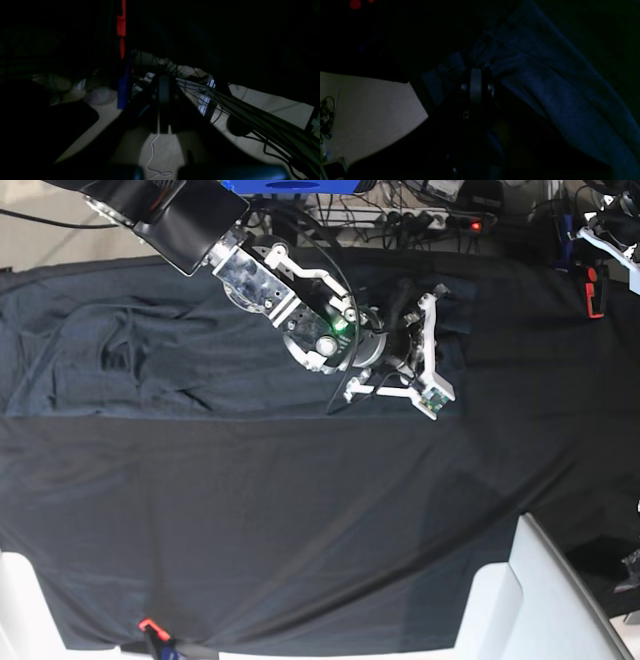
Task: Fold the T-shirt properly
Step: 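Carry the folded fabric with the right gripper across toward the left gripper, then release the fabric and pull the right gripper back toward the collar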
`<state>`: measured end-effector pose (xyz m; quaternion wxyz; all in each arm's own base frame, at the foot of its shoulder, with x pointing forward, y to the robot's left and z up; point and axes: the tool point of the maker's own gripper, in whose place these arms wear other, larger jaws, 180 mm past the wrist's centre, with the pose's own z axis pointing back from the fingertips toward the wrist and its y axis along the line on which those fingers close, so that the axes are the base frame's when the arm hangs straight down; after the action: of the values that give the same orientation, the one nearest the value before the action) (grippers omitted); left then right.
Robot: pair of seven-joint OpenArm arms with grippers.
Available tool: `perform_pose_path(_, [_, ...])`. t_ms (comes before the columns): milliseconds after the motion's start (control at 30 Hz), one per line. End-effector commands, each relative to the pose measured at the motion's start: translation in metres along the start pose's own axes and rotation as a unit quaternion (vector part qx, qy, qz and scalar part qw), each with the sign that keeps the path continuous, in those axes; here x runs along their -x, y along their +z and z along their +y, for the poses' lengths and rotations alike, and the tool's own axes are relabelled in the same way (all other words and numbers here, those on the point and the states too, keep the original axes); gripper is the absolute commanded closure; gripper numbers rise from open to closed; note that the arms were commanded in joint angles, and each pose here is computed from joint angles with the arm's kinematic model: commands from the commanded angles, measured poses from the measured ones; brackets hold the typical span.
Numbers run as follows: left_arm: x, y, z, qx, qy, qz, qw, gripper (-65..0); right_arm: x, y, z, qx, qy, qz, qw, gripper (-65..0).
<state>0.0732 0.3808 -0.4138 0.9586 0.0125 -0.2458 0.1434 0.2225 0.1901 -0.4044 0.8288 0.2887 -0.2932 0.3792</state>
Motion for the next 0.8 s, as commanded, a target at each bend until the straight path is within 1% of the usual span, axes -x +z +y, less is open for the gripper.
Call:
perform_pose_path(0, [-0.009,0.005,0.006,-0.006,-0.009,-0.011,1.0,0.0,-0.026,0.002,0.001,-0.003,0.004,-0.035,0.9994,-0.2])
perform_pose_path(100, [-0.009,0.005,0.006,-0.006,-0.009,-0.011,1.0,0.0,-0.031,0.003,-0.001,-0.001,0.007,-0.045,0.999,-0.5])
perform_pose_path(167, [-0.009,0.005,0.006,-0.006,-0.009,-0.011,1.0,0.0,-0.034,0.004,0.0,-0.002,0.008,-0.051,0.9987,-5.0])
perform_pose_path(200, [-0.009,0.005,0.006,-0.006,-0.009,-0.011,1.0,0.0,-0.035,0.004,0.001,-0.003,0.009,-0.053,0.9986,-9.9])
perform_pose_path(233, [-0.009,0.005,0.005,-0.006,-0.009,-0.011,1.0,0.0,-0.037,0.005,0.002,-0.004,0.011,-0.055,0.9984,-16.8])
perform_pose_path(267, [-0.009,0.005,0.005,-0.006,-0.009,-0.011,1.0,0.0,-0.038,0.005,0.002,-0.004,0.012,-0.056,0.9984,-22.4])
perform_pose_path(333, [-0.009,0.005,0.005,-0.006,-0.009,-0.011,1.0,0.0,-0.045,0.009,0.005,-0.007,0.015,-0.067,0.9976,-36.3])
perform_pose_path(400, [-0.009,0.005,0.005,-0.006,-0.009,-0.012,1.0,0.0,-0.058,0.017,0.008,-0.008,0.024,-0.085,0.996,-46.4])
perform_pose_path(433, [-0.01,0.005,0.005,-0.005,-0.009,-0.012,1.0,0.0,-0.065,0.023,0.008,-0.007,0.029,-0.093,0.9952,-48.0])
perform_pose_path(467, [-0.01,0.005,0.005,-0.005,-0.009,-0.012,1.0,0.0,-0.074,0.033,0.004,-0.001,0.039,-0.1,0.9942,-48.2])
perform_pose_path(500, [-0.01,0.005,0.005,-0.005,-0.009,-0.012,1.0,0.0,-0.08,0.045,-0.006,0.011,0.05,-0.105,0.9932,-47.6])
perform_pose_path(567, [-0.012,0.005,0.004,-0.005,-0.011,-0.015,1.0,0.0,-0.092,0.076,-0.032,0.045,0.046,-0.124,0.9902,-46.5])
perform_pose_path(667, [-0.014,0.006,0.003,-0.004,-0.013,-0.017,1.0,0.0,-0.082,0.116,-0.079,0.105,0.003,-0.151,0.9829,-44.7])
perform_pose_path(733, [-0.016,0.005,0.001,-0.001,-0.012,-0.021,1.0,0.0,-0.062,0.141,-0.11,0.149,-0.038,-0.163,0.9745,-43.4])
perform_pose_path(767, [-0.018,0.006,0.0,0.002,-0.018,-0.024,1.0,0.0,-0.049,0.152,-0.125,0.172,-0.06,-0.168,0.9688,-43.1])
